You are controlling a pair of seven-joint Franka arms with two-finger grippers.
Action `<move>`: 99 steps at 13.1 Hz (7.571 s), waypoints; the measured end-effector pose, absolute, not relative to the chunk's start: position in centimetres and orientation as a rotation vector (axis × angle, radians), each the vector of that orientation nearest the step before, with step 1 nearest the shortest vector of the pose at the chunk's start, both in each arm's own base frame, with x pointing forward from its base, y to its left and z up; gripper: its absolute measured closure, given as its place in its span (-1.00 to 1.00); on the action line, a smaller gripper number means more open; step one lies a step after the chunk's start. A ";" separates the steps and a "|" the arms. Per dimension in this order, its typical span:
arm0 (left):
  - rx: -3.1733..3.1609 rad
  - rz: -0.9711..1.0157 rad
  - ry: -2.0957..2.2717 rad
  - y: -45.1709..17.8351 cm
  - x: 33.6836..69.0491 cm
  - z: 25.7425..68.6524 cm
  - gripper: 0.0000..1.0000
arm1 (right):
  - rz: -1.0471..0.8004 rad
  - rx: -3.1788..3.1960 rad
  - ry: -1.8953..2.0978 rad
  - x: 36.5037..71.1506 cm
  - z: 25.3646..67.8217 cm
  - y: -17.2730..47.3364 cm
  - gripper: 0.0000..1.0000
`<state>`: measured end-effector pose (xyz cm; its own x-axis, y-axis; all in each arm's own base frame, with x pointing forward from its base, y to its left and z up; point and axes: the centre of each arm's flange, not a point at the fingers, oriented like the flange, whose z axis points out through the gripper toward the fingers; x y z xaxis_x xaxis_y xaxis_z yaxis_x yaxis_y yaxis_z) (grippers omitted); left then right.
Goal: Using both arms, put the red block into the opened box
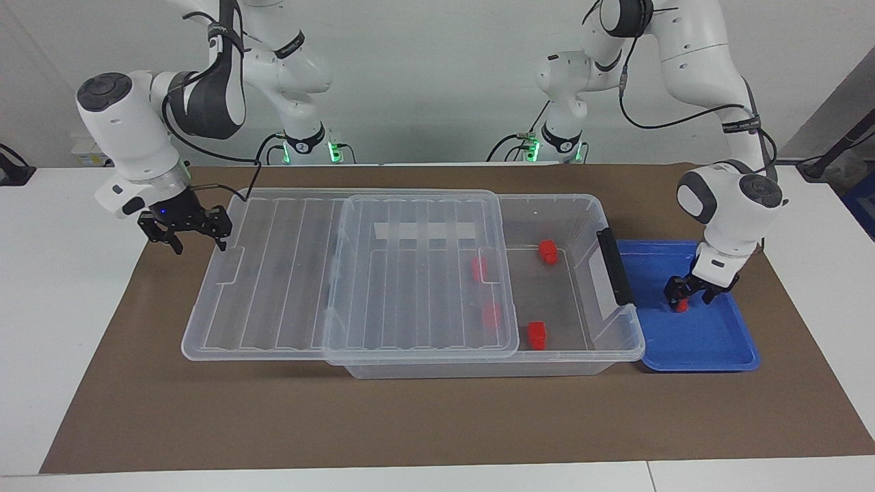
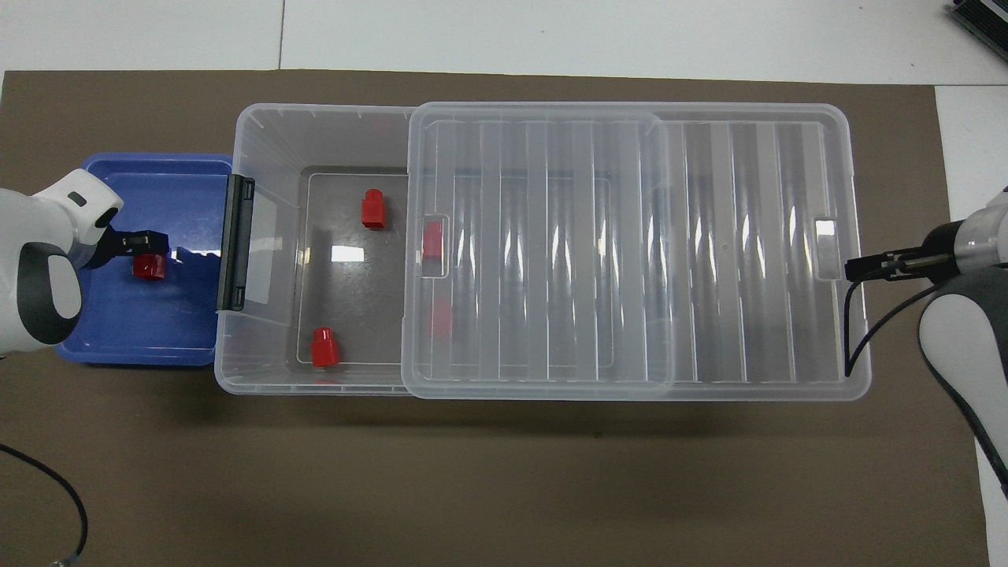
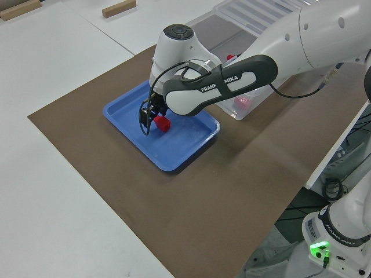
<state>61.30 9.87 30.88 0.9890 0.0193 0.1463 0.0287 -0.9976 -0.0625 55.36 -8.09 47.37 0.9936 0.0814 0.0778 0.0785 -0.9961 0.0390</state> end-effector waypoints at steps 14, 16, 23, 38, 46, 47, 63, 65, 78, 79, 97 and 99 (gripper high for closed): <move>-3.089 -0.139 -0.024 9.0 60.5 30.6 0.30 | 0.082 3.095 -0.040 55.7 56.9 -5.2 -0.89; -3.116 -0.061 -0.071 7.6 61.7 33.8 0.30 | 0.074 3.097 -0.051 55.6 58.6 -3.6 -0.89; -3.195 0.088 -0.336 -1.0 62.4 52.4 0.30 | 0.016 3.098 -0.082 54.7 62.1 -2.7 -0.89; -3.148 -0.225 -0.310 -20.1 59.2 32.0 0.30 | -0.030 3.099 -0.084 54.7 61.2 -2.8 -1.00; -3.146 -0.235 -0.305 -19.6 58.4 30.9 -0.34 | 0.107 3.089 -0.185 55.9 57.0 -6.8 -0.93; -3.146 -0.243 -0.311 -19.5 58.6 31.5 -0.55 | 0.115 3.088 -0.196 56.0 56.1 -7.3 -0.72; -3.142 0.069 0.005 3.8 52.4 62.7 -1.00 | 0.157 3.066 -0.061 60.1 47.0 -6.0 0.98; -3.141 0.016 -0.003 4.1 52.9 62.1 -1.00 | 0.131 3.073 -0.007 60.1 46.8 -3.7 0.98; -3.141 0.088 0.014 4.2 53.7 59.7 -1.00 | 0.123 3.113 0.089 58.6 46.2 12.1 0.98; -3.141 0.104 0.017 4.1 53.9 59.3 -1.00 | 0.126 3.113 0.098 58.5 46.3 12.6 0.98; -3.145 0.067 -0.015 5.3 52.8 56.4 -1.00 | 0.177 3.089 -0.213 55.7 55.0 2.7 -1.00; -3.139 0.066 -0.008 5.0 52.8 56.4 -1.00 | 0.177 3.080 -0.276 55.2 56.6 0.5 -1.00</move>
